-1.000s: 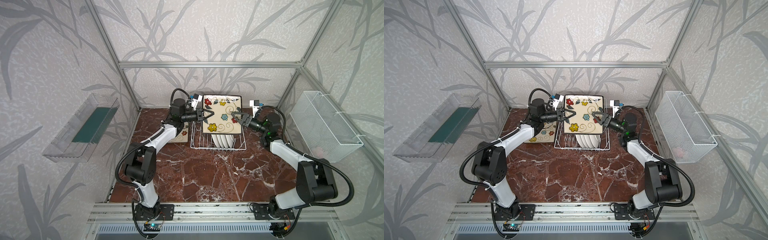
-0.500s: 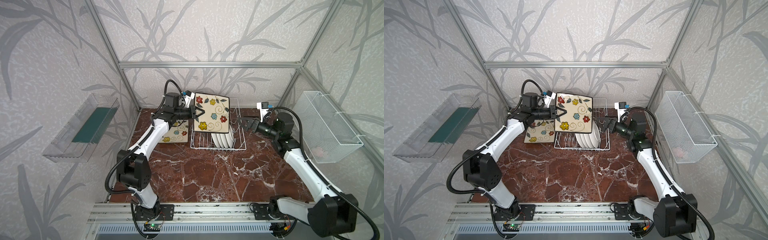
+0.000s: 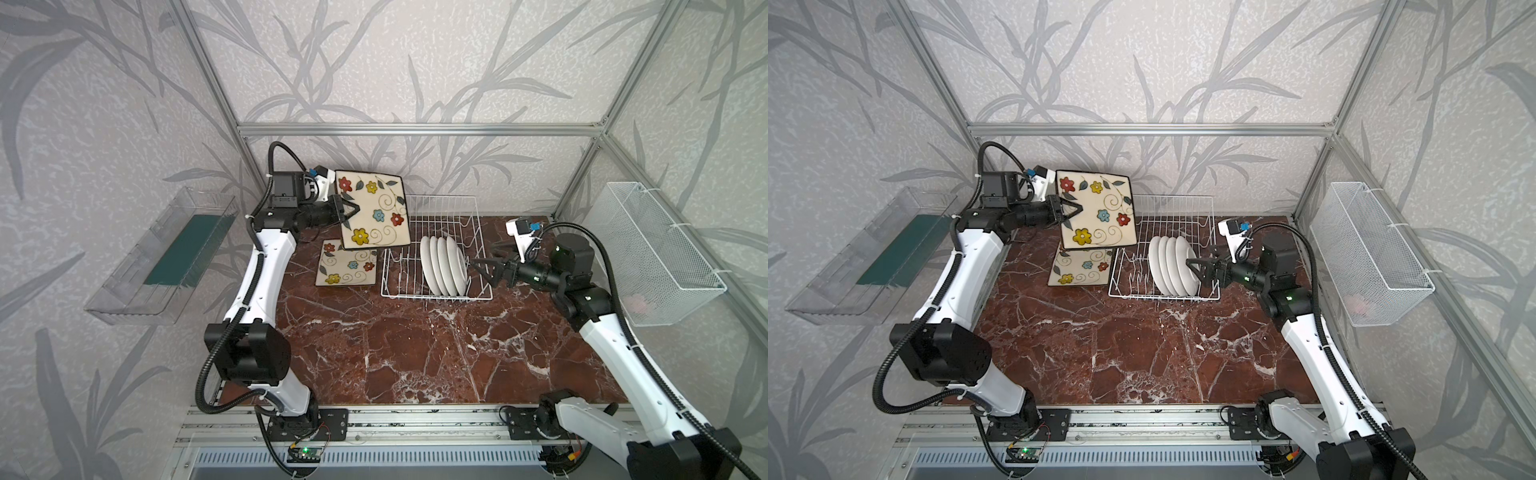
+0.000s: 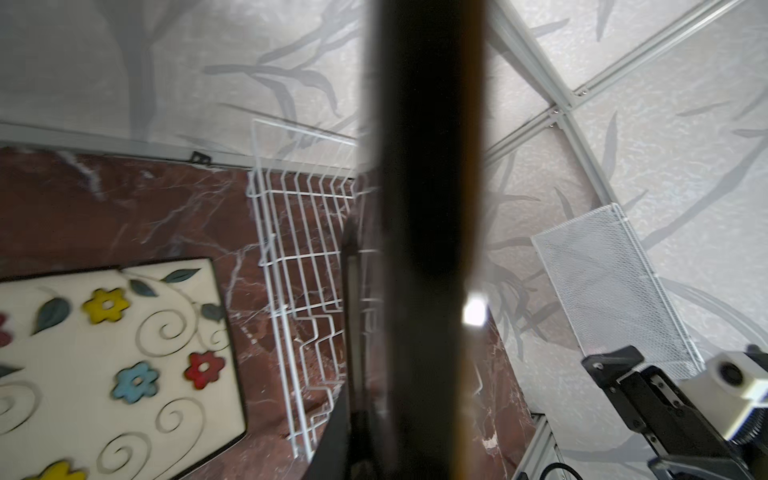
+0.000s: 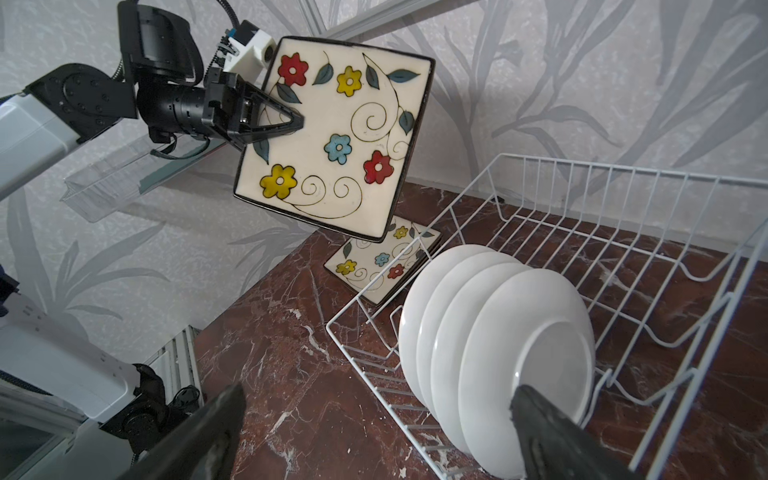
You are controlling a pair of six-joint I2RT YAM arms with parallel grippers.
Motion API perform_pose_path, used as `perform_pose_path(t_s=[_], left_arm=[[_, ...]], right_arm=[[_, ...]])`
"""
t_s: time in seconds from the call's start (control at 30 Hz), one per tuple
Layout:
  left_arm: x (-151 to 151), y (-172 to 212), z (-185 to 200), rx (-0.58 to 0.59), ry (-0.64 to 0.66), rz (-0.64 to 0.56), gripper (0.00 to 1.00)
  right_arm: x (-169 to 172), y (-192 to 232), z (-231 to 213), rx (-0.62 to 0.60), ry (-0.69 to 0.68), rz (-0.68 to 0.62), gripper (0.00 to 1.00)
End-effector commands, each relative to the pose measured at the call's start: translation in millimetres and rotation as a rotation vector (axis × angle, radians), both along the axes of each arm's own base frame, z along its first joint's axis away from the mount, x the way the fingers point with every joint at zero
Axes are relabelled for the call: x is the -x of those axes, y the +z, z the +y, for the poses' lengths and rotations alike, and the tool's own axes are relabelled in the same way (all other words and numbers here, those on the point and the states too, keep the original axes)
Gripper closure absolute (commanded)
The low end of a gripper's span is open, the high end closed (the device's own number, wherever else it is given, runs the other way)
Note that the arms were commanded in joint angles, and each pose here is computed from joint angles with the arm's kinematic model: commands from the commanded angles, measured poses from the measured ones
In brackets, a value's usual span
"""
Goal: Unload the plates from the dish rack
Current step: 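Release the right gripper and carry the plate toward the stacked plates, then lower the flowered square plate onto the plates on the table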
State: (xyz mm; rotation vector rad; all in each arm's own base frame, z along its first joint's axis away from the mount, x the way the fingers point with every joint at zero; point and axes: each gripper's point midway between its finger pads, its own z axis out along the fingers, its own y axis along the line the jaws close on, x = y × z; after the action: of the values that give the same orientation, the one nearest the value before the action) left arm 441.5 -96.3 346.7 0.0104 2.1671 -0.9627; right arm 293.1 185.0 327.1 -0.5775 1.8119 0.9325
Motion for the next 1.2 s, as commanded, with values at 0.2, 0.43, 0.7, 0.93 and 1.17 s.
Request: perform_pose_path(t_s=[0.2,0.43,0.7,0.93,1.17], left_arm=[[15.0,7.5,48.2,-0.110,0.055,-0.045,1.00],[15.9,-11.4,69.2,-0.166,0.050,-0.004,1.00],[4.8,-56.9,82.3,-0.188,0.022,0.109,1.00],[-11.6,-83.3,91.7,-0.165,0.010,0.151,1.00],[-16.2,-106.0,86.7,-0.155,-0.082,0.148,1.00]], right_arm=[[10.4,-5.4,31.7,0.116,0.022,-0.080,0.01],[11.1,-8.7,34.8,0.128,0.021,-0.079,0.01],[9.1,-15.3,34.8,0.142,0.018,-0.059,0.01],[12.8,-19.4,36.3,0.136,0.026,-0.053,0.01],[13.8,-26.0,37.6,0.146,0.030,-0.043,0.01]])
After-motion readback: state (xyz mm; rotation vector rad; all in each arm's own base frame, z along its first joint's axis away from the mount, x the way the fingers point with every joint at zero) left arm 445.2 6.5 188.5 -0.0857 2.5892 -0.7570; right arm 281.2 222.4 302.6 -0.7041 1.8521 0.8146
